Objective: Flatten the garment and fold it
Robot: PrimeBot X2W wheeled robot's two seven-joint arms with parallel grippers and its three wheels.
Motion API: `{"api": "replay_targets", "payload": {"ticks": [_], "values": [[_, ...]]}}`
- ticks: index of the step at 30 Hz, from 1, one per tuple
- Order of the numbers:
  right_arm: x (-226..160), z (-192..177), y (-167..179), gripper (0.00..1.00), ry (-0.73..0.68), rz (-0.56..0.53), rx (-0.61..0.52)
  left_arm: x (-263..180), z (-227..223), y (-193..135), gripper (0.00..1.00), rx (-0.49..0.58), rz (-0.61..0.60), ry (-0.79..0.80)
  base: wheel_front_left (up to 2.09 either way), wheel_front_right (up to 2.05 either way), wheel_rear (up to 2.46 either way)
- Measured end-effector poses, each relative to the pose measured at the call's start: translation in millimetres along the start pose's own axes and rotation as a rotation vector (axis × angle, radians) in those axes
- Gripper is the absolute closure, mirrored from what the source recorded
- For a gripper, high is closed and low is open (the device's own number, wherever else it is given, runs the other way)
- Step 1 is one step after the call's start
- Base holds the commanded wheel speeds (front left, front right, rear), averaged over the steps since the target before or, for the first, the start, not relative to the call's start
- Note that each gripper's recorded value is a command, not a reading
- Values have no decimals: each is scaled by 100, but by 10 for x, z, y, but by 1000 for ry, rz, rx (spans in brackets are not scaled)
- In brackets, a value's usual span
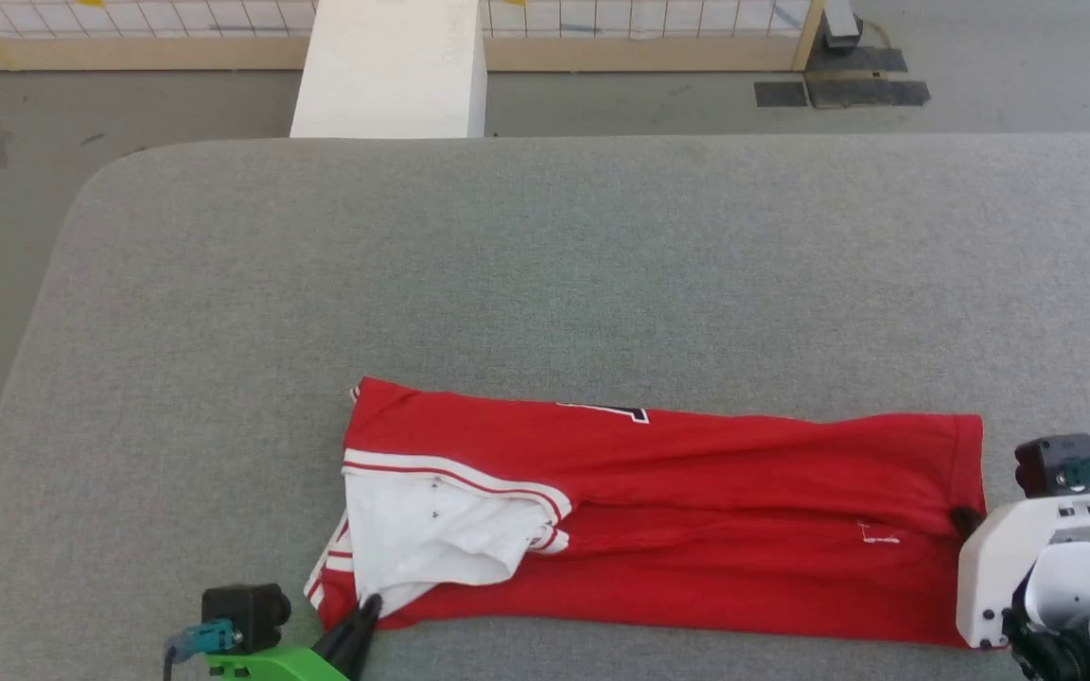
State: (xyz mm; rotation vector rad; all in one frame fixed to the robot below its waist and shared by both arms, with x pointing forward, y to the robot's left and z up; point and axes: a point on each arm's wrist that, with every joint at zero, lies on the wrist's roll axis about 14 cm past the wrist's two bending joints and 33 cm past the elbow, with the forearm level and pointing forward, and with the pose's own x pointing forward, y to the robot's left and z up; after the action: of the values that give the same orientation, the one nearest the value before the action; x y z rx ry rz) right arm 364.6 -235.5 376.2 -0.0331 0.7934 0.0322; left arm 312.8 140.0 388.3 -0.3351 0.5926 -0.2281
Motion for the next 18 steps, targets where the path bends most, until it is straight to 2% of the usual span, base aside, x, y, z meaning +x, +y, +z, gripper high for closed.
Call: {"api": "replay_targets", "payload": {"ticks": [3,7,13,18], "values": [[-58,-25,1,0,-9,1,31,-27,32,-14,0,4,2,-32,0,0,0],[-180,-63,24,0,-53,6,106,-85,242,-16,0,33,8,-158,0,0,0],[-366,171,150,0,-219,29,189,-161,633,-44,0,96,24,-364,0,0,0],[-484,395,87,0,-366,9,273,-148,1069,-106,0,208,34,-511,0,0,0]]}}
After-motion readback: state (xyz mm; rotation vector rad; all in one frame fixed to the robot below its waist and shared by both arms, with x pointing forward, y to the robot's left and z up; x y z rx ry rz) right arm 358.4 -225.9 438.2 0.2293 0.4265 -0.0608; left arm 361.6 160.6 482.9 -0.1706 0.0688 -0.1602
